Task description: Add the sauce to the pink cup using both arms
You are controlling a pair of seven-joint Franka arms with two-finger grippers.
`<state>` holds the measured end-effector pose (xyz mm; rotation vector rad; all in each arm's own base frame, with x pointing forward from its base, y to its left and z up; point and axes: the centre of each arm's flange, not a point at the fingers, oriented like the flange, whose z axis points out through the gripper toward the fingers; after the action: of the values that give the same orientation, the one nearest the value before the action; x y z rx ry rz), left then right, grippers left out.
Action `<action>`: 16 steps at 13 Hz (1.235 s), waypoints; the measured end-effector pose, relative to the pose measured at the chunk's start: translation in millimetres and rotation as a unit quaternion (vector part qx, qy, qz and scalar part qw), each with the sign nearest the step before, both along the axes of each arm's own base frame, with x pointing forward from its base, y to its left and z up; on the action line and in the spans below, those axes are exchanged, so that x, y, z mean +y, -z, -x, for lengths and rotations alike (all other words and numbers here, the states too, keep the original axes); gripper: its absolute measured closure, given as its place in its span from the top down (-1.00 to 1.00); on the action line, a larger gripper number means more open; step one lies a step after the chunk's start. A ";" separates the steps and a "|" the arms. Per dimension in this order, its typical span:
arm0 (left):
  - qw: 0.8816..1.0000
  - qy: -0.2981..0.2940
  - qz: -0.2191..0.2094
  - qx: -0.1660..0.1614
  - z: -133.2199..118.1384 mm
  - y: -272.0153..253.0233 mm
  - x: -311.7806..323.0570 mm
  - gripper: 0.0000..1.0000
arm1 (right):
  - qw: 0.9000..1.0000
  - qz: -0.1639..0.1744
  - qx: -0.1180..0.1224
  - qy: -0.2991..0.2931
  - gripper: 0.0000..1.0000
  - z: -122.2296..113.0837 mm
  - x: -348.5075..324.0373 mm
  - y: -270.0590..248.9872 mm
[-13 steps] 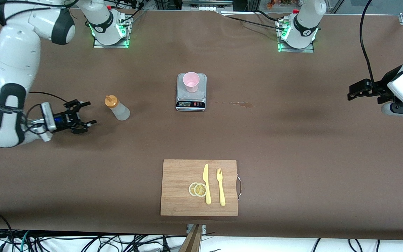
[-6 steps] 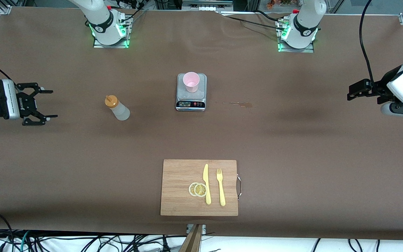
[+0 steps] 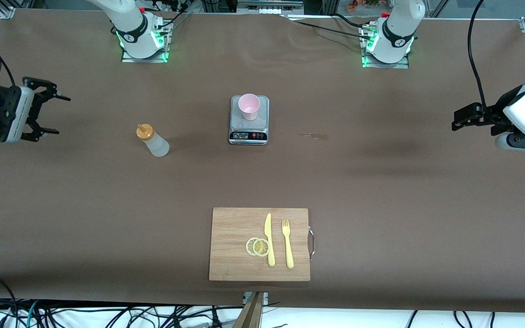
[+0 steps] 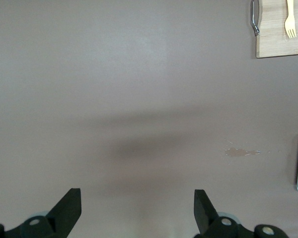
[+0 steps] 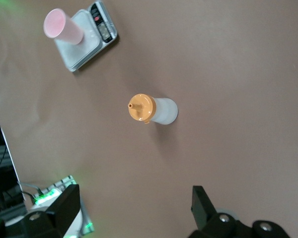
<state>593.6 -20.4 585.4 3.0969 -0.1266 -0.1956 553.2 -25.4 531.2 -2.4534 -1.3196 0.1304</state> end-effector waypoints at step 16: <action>1.000 0.002 0.000 0.000 0.1 0.0 -1.7 1.00 | 0.919 0.172 -0.045 0.352 1.00 -2.1 23.9 -42.6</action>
<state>593.5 -22.1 585.4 3.0966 -0.1313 -0.1956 555.3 -1.4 573.8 -3.1018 -0.3856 0.0671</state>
